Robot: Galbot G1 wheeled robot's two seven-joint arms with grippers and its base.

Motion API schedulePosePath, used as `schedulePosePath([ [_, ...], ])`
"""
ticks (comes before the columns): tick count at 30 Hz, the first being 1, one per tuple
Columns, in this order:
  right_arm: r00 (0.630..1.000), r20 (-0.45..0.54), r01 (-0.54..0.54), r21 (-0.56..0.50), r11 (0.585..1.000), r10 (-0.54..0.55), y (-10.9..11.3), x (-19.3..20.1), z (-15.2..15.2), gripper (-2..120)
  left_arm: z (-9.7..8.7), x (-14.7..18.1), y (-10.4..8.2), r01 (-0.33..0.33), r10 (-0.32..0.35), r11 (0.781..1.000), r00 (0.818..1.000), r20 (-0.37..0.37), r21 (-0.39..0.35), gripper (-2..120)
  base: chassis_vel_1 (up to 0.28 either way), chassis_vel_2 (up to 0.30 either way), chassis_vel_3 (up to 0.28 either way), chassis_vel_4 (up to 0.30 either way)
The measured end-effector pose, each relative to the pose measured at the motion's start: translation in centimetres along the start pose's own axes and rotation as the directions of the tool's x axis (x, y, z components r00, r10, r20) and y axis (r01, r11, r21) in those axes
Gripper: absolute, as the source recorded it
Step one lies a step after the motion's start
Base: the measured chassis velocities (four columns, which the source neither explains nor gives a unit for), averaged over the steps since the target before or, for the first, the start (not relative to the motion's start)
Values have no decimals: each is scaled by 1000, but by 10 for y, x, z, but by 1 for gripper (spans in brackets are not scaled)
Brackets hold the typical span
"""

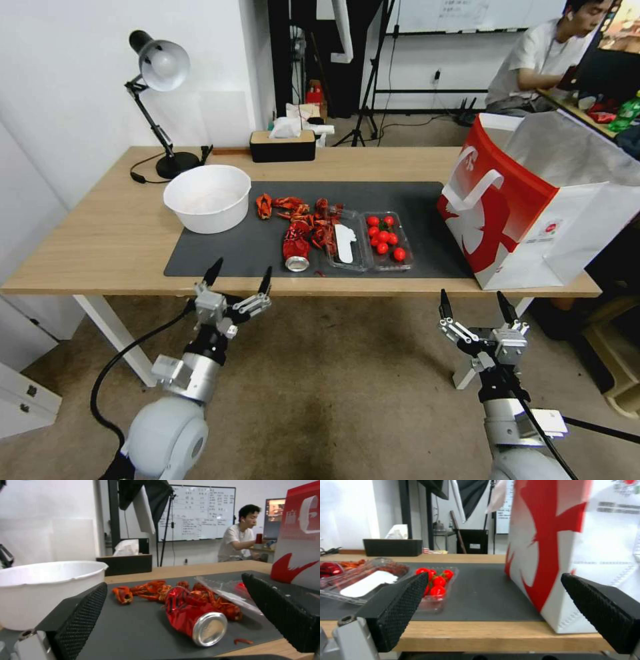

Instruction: Pick up the trash from the table and place it into the takeout bag.

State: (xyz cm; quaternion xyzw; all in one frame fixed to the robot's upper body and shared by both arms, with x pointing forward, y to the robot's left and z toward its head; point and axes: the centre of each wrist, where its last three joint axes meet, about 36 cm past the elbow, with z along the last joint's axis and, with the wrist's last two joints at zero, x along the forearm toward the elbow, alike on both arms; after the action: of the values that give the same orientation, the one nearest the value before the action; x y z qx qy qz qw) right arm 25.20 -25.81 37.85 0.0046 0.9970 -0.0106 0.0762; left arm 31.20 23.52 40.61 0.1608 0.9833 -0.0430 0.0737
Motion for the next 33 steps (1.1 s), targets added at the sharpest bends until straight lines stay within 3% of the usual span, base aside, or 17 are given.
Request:
schedulePosePath([
  [5,1000,-8,7,2,1000,-7,0,-1,3,100,-9,-21,2,-65,67,995,997,-34,75,100,0,0,0,0],
  [11,1000,-18,6,1,1000,-6,0,1,4,100,-5,-41,2,-121,133,983,988,-78,141,100,0,0,0,0],
  [19,1000,-25,-1,4,1000,1,1,5,5,100,0,-70,-8,-173,211,963,961,-178,207,100,0,0,0,0],
  [27,1000,-26,-6,6,1000,6,1,6,5,100,-5,-86,-12,-149,204,966,941,-270,212,100,0,0,0,0],
  [33,1000,-24,-7,8,1000,7,0,5,5,100,3,-99,-11,-106,160,978,932,-324,177,99,0,0,0,0],
])
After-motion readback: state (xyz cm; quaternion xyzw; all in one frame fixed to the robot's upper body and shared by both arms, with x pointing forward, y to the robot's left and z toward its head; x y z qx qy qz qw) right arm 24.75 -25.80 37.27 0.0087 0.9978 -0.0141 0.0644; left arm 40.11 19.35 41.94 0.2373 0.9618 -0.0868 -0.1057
